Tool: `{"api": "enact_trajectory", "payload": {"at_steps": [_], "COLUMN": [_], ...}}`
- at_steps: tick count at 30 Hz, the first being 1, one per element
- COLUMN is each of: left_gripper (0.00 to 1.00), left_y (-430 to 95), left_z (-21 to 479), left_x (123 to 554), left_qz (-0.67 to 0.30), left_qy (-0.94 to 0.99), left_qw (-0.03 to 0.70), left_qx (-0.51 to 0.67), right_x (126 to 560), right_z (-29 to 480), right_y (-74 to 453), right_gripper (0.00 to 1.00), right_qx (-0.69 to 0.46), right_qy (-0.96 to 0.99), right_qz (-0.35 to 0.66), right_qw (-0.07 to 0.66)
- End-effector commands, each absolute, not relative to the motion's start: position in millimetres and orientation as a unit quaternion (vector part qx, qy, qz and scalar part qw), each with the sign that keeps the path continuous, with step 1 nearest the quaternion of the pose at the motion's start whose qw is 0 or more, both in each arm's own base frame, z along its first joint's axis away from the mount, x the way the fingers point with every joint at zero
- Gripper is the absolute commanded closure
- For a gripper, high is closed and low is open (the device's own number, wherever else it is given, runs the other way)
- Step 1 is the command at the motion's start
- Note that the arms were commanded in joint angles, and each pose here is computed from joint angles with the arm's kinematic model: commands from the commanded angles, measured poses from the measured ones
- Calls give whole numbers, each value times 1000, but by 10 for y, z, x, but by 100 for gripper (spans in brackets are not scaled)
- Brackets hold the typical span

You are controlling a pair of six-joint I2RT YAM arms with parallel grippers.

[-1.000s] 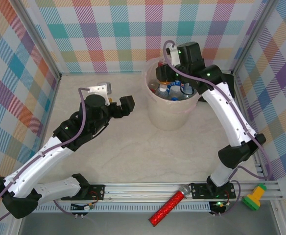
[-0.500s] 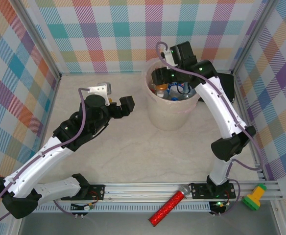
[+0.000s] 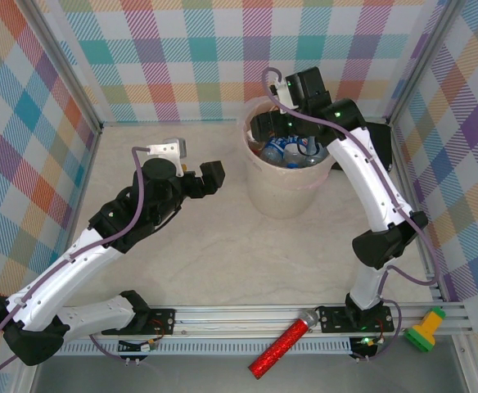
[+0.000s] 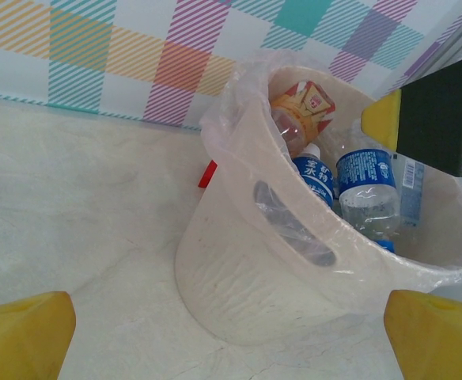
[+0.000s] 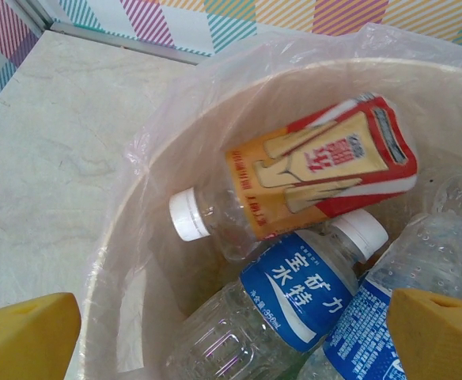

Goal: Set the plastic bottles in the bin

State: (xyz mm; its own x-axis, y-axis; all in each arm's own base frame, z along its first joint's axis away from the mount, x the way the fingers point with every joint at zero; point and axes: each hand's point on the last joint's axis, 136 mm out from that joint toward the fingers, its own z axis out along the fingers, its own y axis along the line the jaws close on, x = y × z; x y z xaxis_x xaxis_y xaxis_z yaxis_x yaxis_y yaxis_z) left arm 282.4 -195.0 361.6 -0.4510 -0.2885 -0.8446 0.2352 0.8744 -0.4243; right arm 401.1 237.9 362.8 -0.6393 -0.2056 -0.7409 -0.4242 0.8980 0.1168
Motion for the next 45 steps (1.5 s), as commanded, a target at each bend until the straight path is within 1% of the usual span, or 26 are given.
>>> {"api": "enact_trajectory", "payload": {"at_steps": [1,10,16,21,27,29,33,37,40,43,45], "left_gripper": [0,0,0,0,0,0,0,1,0,1,1], "left_y": [-1905,-1883,-1745,-1682,-1455,-1378,-1203,-1043,-854,-630,-422], "left_z": [3650,3551,3456,3441,3300,3226,3071,2875,2699,2540,2434], "left_x": [2832,2897,2948,2947,2956,2961,2996,3064,3116,3205,3273], "left_qz": [-241,-221,-173,-155,-122,-107,-62,-36,-13,43,87], "left_qy": [811,817,825,815,801,802,817,827,833,840,842], "left_qw": [533,532,536,558,583,584,570,557,548,538,527], "left_qx": [-18,-27,-43,-27,-57,-61,-67,-68,-76,-60,-70], "right_x": [3942,3770,3538,3367,3203,3127,2988,2896,2835,2776,2779], "right_z": [3829,3856,3838,3708,3539,3449,3209,2834,2564,2310,2185], "right_y": [2331,2221,2014,1750,1393,1238,928,576,430,269,207], "right_gripper": [1,1,1,1,1,1,1,1,1,1,1], "right_qx": [-169,-145,-108,-73,-35,-20,18,59,73,99,108], "right_qy": [883,874,855,850,834,826,823,819,814,811,809], "right_qz": [150,167,183,163,123,104,61,-10,-33,-58,-70], "right_qw": [412,433,474,495,536,553,564,571,575,574,574]}}
